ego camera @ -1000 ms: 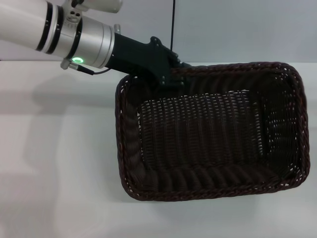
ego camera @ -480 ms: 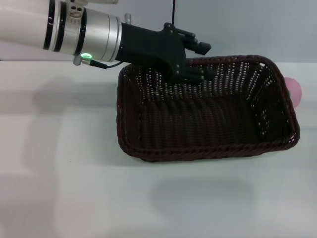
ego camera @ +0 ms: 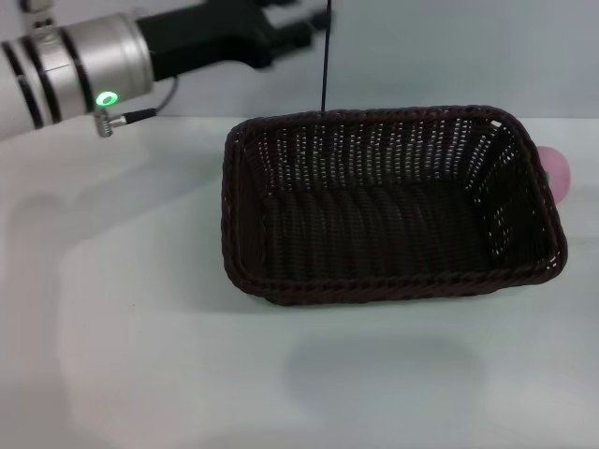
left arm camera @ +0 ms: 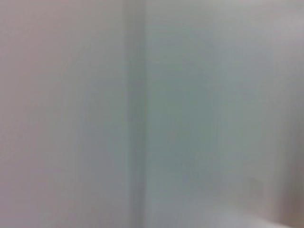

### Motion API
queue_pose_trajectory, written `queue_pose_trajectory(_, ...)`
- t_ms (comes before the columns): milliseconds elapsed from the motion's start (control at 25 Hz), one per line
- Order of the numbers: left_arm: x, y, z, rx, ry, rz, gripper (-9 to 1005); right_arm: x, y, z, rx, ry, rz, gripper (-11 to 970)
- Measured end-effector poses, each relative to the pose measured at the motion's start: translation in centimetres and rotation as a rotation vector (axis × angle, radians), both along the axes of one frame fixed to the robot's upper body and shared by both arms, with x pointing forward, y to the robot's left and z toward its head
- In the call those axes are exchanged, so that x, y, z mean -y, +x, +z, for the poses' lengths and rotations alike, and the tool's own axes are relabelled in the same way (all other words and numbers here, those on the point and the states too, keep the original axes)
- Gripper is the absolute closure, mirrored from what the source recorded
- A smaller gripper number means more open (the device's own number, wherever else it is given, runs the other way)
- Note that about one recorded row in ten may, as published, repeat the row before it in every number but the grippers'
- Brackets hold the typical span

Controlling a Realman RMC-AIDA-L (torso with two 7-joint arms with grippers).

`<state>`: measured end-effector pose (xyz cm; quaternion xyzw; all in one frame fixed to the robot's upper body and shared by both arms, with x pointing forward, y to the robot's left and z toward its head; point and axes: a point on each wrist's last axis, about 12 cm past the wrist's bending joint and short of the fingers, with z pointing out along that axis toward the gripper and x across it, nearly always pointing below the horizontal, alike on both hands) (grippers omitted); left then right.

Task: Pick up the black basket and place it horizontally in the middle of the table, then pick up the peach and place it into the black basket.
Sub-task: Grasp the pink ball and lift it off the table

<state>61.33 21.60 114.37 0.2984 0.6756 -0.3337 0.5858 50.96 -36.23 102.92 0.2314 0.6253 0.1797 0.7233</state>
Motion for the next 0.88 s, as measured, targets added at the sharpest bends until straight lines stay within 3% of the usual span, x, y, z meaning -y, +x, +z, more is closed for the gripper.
queue_pose_trajectory(40,0.0,0.0,0.0,0.0,0.0,0.0,436,0.0,0.0,0.0,0.0,0.0,0.0,470)
queue_pose_trajectory(120,-2.2,-0.6,-1.5,-0.021,-0.112,0.147,436,0.3,0.2,0.7,0.028,-0.044,0.029,469)
queue_pose_trajectory(240,-3.6,-1.3,-2.4,-0.03,-0.18,0.225,436,0.4,0.2,1.2,0.045,-0.082,0.067,468)
queue_pose_trajectory(320,-6.1,-3.1,-4.4,-0.034,-0.284,0.359,437,0.9,0.5,2.0,0.051,-0.113,0.149,467)
queue_pose_trajectory(360,-6.1,-3.1,-4.4,-0.034,-0.284,0.359,437,0.9,0.5,2.0,0.051,-0.113,0.149,467)
queue_pose_trajectory(400,-7.1,-4.2,-5.4,-0.031,-0.327,0.416,437,1.6,0.9,2.9,0.036,-0.118,0.234,467)
queue_pose_trajectory(480,-7.4,-4.5,-5.8,-0.032,-0.343,0.434,437,1.8,1.0,3.4,0.023,-0.118,0.277,466)
queue_pose_trajectory(520,-8.0,-5.2,-6.4,-0.034,-0.373,0.458,437,2.7,1.4,4.9,-0.015,-0.149,0.371,466)
queue_pose_trajectory(600,-8.2,-5.5,-6.6,-0.035,-0.385,0.466,438,3.1,1.5,5.6,-0.042,-0.167,0.409,465)
queue_pose_trajectory(680,-8.4,-5.9,-6.7,-0.031,-0.399,0.465,438,3.9,1.8,7.2,-0.114,-0.21,0.479,464)
queue_pose_trajectory(720,-8.6,-6.4,-6.8,-0.023,-0.411,0.457,438,4.5,2.1,9.0,-0.208,-0.261,0.55,464)
queue_pose_trajectory(760,-8.6,-6.4,-6.8,-0.023,-0.411,0.457,438,4.5,2.1,9.0,-0.208,-0.261,0.55,464)
queue_pose_trajectory(880,-8.7,-7.0,-6.9,-0.018,-0.42,0.447,439,4.6,2.7,11.3,-0.358,-0.336,0.654,463)
